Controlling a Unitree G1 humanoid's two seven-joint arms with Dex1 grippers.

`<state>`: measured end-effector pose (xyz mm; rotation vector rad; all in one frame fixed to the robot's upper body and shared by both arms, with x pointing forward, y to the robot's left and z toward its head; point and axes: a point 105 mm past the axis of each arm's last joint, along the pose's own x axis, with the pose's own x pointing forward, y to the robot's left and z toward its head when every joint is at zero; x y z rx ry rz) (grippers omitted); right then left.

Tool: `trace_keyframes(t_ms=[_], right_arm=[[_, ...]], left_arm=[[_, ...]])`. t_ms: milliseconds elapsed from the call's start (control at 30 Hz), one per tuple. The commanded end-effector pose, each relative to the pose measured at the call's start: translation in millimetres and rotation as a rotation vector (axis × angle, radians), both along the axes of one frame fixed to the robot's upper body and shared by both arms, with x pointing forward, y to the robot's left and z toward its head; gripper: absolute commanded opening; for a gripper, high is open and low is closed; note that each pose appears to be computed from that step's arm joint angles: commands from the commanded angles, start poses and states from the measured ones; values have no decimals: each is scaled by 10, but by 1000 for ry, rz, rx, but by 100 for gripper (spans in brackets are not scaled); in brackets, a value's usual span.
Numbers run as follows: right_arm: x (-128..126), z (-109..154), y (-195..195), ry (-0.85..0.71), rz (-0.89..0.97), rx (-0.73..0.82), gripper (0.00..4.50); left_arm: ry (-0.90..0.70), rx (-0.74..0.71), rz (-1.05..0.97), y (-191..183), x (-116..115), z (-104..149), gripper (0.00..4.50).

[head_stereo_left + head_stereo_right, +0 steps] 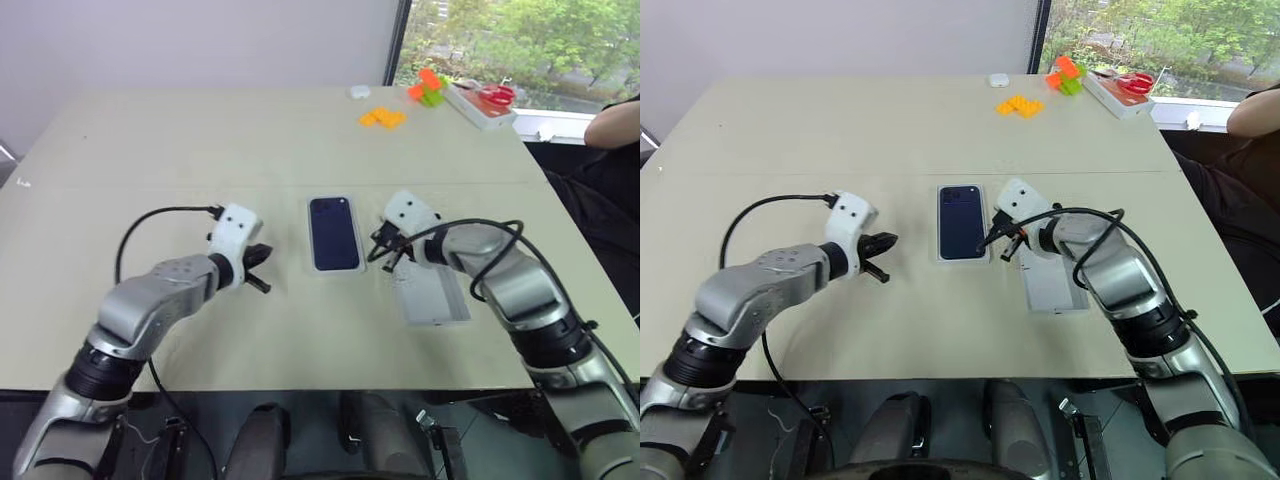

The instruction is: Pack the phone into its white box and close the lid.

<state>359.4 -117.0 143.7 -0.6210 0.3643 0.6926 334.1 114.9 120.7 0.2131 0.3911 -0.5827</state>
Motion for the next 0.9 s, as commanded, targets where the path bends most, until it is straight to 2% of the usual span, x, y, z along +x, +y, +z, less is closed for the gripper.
trace_keyframes(t_ms=[33,200,467,733,900], right_arm=[[69,60,32,-47,-14,-51,0],[89,-18,128,-22,-1,-57,0],[14,-131,332,24,69,-50,0],[-204,-176,411,54,145,-44,0],[-431,-177,457,81,208,-35,0]], left_arm=[[-23,28,-10,-86,66,36,5],[18,78,-19,-171,102,-92,5],[67,58,-118,-409,30,-133,5],[160,21,-279,-571,-280,-167,5],[193,21,-340,-564,-456,-165,5]])
